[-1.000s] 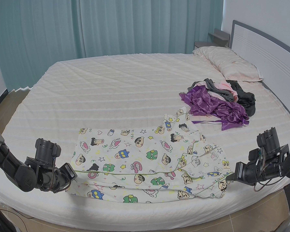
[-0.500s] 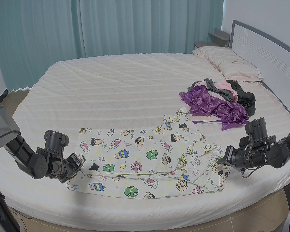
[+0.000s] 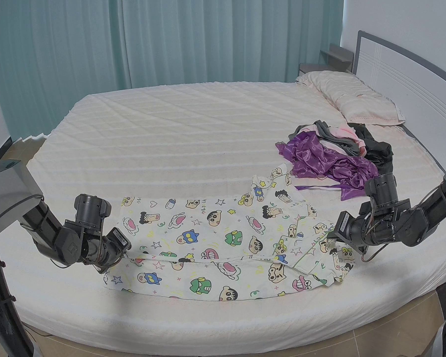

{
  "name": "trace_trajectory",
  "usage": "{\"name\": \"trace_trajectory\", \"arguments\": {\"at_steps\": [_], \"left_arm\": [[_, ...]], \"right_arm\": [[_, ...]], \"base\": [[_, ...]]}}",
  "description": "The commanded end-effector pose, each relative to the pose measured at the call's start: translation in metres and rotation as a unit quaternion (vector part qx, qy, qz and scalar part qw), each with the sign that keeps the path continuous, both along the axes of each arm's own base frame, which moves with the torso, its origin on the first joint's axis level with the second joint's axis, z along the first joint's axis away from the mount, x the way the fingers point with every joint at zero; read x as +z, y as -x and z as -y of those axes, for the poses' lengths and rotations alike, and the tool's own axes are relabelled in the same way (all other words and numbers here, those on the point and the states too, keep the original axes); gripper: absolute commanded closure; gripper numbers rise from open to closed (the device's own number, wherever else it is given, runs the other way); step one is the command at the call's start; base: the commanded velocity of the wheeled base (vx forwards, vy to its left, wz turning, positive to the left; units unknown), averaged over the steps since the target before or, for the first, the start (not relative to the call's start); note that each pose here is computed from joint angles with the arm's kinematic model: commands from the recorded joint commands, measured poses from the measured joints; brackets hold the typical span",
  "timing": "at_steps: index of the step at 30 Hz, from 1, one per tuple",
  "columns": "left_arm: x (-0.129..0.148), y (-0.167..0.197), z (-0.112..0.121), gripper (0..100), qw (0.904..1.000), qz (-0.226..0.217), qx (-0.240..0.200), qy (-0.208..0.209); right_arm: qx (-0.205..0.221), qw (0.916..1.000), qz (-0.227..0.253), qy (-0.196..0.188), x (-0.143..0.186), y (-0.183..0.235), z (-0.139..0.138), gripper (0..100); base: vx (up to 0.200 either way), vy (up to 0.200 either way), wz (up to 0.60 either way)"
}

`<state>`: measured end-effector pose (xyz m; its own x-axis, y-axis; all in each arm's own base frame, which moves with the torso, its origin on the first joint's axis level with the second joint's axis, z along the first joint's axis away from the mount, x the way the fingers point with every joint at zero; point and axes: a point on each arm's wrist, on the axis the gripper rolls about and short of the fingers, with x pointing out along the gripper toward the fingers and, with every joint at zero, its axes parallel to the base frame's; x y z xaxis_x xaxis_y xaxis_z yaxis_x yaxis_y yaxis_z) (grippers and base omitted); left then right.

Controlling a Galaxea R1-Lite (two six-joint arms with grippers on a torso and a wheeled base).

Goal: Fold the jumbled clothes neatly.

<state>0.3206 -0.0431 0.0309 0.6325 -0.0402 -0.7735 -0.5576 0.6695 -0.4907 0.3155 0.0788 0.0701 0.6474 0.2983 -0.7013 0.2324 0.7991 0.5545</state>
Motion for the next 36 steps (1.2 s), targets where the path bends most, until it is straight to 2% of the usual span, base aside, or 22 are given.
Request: {"name": "trace_trajectory", "arguments": {"at_steps": [1,18,19,23,26,27,28,32,36], "left_arm": [[-0.006,-0.004,-0.001,100,1.0,-0.006,0.003,0.0],[-0.011,-0.016,0.0,100,1.0,-0.002,0.008,0.003],[-0.012,-0.016,0.0,0,0.9999,-0.003,0.009,0.003],[-0.009,-0.014,0.0,0,0.9999,-0.002,0.015,0.007],[0.005,-0.006,-0.008,0,0.9993,0.012,0.031,0.017],[0.005,-0.006,-0.008,0,0.9993,0.012,0.031,0.017],[0.015,0.0,-0.014,0,0.9987,0.023,0.039,0.022],[0.029,0.013,-0.023,0,0.9978,0.035,0.042,0.038],[0.04,0.024,-0.028,0,0.9954,0.042,0.043,0.075]], "right_arm": [[-0.002,1.0,-0.007,0.0,-0.008,-0.009,-0.002,100],[-0.006,1.0,-0.003,-0.004,-0.014,-0.027,-0.005,100],[-0.006,1.0,-0.004,-0.003,-0.014,-0.026,-0.005,0],[-0.019,0.9997,-0.004,-0.011,-0.01,-0.023,0.0,0],[-0.065,0.9973,0.009,-0.034,0.007,-0.019,0.001,0],[-0.065,0.9973,0.009,-0.034,0.007,-0.019,0.001,0],[-0.095,0.9943,0.017,-0.047,0.016,-0.018,0.0,0],[-0.128,0.9896,0.03,-0.058,0.028,-0.013,0.0,0],[-0.12,0.9903,0.025,-0.066,0.032,0.001,-0.012,0]], "base": [[0.0,0.0,0.0],[0.0,0.0,0.0],[0.0,0.0,0.0],[0.0,0.0,0.0],[0.0,0.0,0.0],[0.0,0.0,0.0],[0.0,0.0,0.0],[0.0,0.0,0.0],[0.0,0.0,0.0]]}}
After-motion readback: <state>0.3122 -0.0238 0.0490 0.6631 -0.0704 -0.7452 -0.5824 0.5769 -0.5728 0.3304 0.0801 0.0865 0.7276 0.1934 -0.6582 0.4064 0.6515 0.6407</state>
